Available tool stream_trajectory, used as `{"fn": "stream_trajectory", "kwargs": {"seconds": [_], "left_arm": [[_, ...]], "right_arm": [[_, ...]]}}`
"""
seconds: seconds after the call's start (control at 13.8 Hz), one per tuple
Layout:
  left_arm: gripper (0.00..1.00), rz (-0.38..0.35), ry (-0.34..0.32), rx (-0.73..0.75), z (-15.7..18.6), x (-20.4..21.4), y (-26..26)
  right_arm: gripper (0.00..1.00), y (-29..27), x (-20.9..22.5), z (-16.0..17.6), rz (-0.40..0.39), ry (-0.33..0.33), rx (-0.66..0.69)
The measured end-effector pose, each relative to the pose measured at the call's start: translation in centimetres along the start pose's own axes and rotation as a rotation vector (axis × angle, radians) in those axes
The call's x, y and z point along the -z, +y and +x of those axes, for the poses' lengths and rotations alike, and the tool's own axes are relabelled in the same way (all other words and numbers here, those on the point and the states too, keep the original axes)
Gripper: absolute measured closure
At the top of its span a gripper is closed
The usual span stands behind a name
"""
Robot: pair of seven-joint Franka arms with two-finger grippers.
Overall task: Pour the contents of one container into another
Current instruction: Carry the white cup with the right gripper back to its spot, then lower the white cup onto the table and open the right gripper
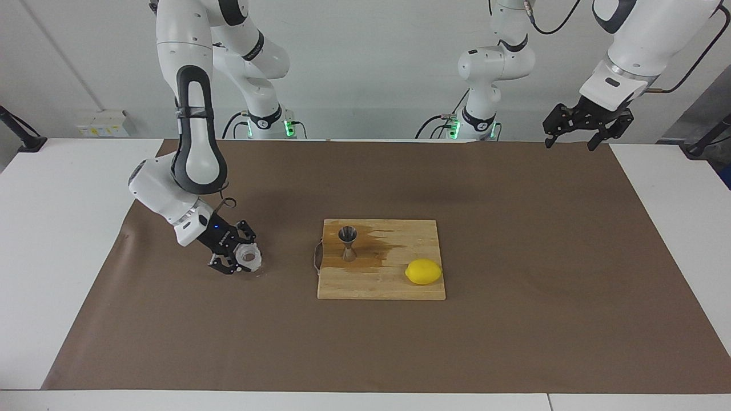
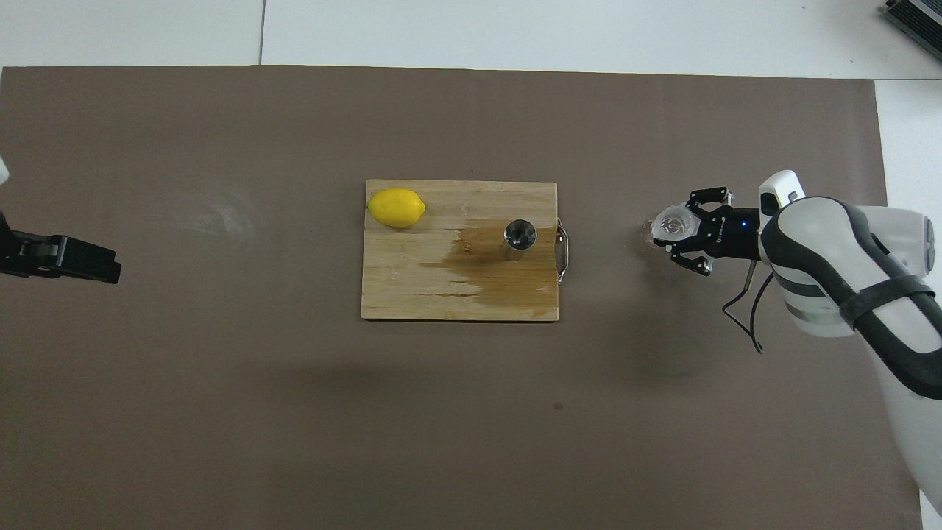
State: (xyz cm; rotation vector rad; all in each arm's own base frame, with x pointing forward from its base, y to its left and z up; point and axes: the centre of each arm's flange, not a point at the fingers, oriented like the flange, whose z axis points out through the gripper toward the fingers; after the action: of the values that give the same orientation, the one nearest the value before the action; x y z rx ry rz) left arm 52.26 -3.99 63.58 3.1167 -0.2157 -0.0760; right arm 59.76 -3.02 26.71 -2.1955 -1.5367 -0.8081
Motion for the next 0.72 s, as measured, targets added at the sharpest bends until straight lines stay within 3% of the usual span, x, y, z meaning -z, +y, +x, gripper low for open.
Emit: {"fn": "stream_trajectory", "kwargs": {"seconds": [0.65, 0.72], "left_arm": [[0.00, 0.000, 0.000, 0.000, 0.00, 0.00, 0.00], [0.00, 0.000, 0.000, 0.000, 0.00, 0.00, 0.00]], "right_arm": [[0.49, -0.24, -1.22, -0.25, -0.012, 0.028, 0.038], [0.41, -0.24, -1.23, -0.24, -0.012, 0.028, 0.038]]}}
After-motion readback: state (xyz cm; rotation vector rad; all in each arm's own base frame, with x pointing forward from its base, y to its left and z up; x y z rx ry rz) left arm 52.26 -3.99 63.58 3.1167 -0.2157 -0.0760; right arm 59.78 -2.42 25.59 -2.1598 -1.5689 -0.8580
